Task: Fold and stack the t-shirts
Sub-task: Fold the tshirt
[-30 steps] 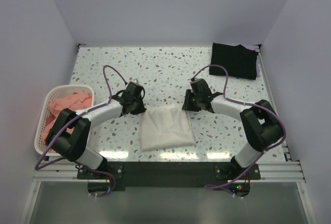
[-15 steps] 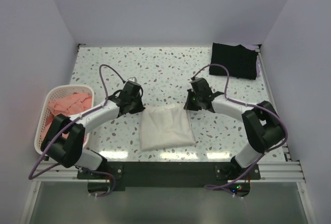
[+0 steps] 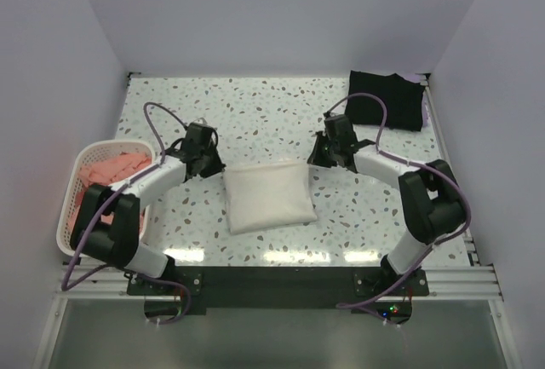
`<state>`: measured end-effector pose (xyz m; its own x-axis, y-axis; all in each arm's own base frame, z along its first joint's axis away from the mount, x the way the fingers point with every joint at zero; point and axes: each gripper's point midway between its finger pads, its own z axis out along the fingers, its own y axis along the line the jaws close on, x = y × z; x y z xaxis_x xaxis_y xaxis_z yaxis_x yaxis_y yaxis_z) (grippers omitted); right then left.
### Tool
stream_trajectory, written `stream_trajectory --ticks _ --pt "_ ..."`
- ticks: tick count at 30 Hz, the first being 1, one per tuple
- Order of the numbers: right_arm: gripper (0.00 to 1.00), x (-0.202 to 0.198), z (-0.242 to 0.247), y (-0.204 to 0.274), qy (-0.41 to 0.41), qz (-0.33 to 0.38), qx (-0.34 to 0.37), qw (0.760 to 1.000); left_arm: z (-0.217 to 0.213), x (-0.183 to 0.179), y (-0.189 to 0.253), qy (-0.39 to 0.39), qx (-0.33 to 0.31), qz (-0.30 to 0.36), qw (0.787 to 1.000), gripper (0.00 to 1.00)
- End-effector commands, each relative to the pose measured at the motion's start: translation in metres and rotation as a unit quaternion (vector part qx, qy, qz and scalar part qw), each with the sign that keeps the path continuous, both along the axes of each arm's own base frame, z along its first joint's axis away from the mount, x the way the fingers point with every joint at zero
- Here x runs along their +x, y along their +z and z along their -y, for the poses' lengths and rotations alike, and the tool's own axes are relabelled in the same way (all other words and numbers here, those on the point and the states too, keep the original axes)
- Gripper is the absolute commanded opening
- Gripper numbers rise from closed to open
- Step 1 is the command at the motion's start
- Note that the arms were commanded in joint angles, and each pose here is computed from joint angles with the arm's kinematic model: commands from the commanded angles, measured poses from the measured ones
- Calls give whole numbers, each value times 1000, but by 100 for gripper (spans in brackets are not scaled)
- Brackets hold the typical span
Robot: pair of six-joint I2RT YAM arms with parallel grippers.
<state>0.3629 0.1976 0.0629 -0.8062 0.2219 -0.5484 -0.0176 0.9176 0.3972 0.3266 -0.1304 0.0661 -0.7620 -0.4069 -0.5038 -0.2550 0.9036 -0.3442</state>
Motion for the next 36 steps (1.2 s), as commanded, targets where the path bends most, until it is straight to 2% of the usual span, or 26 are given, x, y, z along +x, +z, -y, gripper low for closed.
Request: stream_trajectory --ticks 1,4,5,6,7,8,10,11,12,16,17,18,19,22,23,27,31,32,36 --pt "0 35 2 11 -15 38 1 999 -17 28 -3 27 2 11 1000 0" --pt "1 50 -5 13 -10 41 7 999 -16 41 -1 37 -11 13 999 0" --pt "8 51 -6 13 -8 38 4 999 -14 49 8 37 -14 24 999 5" --pt "16 53 -6 13 -6 34 2 999 -14 52 11 38 -14 25 999 16" --pt "36 60 -8 20 0 42 0 999 -14 55 16 36 -13 29 999 25" --pt "44 59 -8 22 3 36 -6 999 -14 60 27 36 -15 41 998 40" --pt "60 59 -4 33 6 41 -17 999 -16 63 44 32 -9 59 998 53" --pt "63 58 -3 37 6 42 -19 999 -18 60 48 31 -3 59 998 58" --pt "64 56 -1 41 8 46 -23 999 -19 59 59 29 -2 71 997 58" --pt "64 38 4 56 4 52 -8 999 18 41 84 -43 3 96 994 49" --pt "64 32 0 58 13 48 6 999 31 32 83 -61 3 91 994 40" --pt "63 25 0 52 15 39 9 999 58 18 87 -100 -2 95 990 35" --pt "63 22 1 52 12 37 13 999 70 8 82 -110 -8 87 990 26" --pt "61 10 0 53 16 35 27 999 109 -26 65 -161 -42 63 984 6" --pt "61 8 0 54 16 38 30 999 120 -29 65 -173 -56 70 981 4" --pt "60 3 5 44 16 20 46 999 157 -68 37 -229 -80 35 970 0" --pt "59 2 10 39 9 14 67 998 158 -97 -10 -237 -96 -19 967 0" --pt "59 0 11 36 8 10 66 998 163 -98 -15 -242 -109 -15 964 0" --pt "59 -3 14 28 6 2 63 998 157 -117 -54 -246 -87 -60 964 0"
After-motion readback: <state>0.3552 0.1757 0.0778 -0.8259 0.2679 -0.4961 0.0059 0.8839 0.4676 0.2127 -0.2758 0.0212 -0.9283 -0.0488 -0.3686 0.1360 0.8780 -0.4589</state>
